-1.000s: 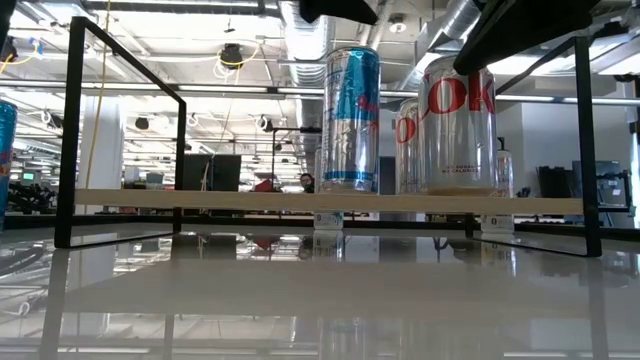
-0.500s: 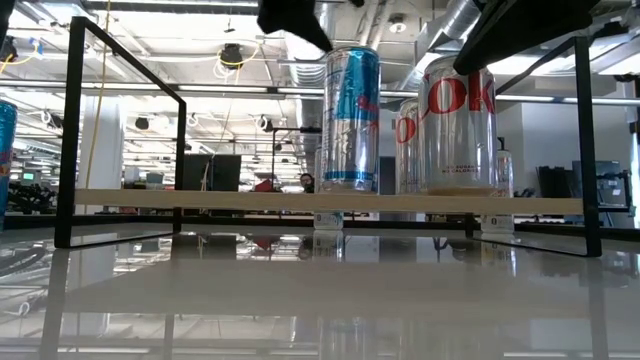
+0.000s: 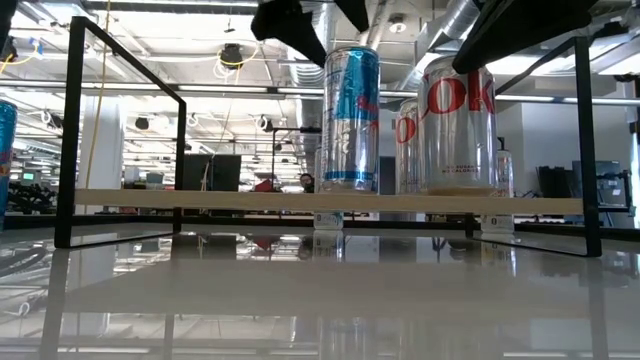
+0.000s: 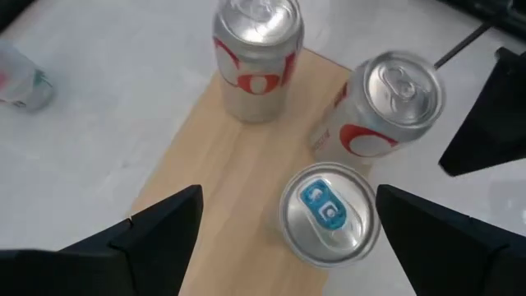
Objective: Place canned beverage on shelf
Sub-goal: Put the bottom blue soda can on the shelf
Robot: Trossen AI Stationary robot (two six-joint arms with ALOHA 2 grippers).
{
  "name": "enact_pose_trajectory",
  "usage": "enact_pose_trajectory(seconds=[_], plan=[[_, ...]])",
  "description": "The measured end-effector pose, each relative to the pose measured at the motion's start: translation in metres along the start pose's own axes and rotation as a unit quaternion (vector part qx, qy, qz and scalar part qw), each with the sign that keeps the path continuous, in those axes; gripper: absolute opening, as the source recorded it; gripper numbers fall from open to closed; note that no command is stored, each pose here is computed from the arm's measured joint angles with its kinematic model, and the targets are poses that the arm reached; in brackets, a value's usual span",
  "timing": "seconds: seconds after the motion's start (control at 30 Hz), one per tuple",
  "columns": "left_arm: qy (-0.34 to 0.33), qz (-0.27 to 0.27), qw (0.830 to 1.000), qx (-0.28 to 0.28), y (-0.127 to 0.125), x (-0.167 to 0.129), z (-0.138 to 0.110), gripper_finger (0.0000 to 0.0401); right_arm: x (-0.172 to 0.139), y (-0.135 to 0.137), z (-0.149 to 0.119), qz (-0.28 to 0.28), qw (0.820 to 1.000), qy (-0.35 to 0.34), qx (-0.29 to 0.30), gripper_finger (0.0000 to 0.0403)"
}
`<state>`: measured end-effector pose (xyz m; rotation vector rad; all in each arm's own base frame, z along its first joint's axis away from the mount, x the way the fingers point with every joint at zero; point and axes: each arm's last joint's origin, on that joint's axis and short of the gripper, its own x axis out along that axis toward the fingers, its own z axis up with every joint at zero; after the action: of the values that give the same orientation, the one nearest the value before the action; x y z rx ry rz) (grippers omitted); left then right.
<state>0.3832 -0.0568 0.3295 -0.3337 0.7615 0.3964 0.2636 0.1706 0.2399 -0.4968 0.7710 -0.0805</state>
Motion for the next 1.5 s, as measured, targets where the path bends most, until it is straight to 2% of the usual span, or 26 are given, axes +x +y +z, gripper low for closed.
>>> enact_pose_trajectory(seconds=[0.23, 1.0, 1.3, 1.5], plan=[[-0.004, -0.007, 1.000, -0.002, -0.010, 0.015, -0.004, 0.0348, 0.000, 0.000, 0.000, 0.000, 1.000, 0.001, 0.000, 0.0024], [-0.001, -0.004, 1.000, 0.002, -0.016, 0.015, -0.010, 0.0348, 0.004, -0.004, 0.000, 0.006, 1.000, 0.008, 0.005, 0.0024], [0.011, 0.007, 1.000, 0.025, -0.026, 0.036, -0.021, 0.0348, 0.004, -0.004, 0.000, 0.006, 1.000, 0.008, 0.005, 0.0024], [0.016, 0.012, 0.999, 0.028, -0.025, 0.038, -0.022, 0.0348, 0.004, -0.004, -0.001, 0.006, 1.000, 0.009, 0.004, 0.0024]])
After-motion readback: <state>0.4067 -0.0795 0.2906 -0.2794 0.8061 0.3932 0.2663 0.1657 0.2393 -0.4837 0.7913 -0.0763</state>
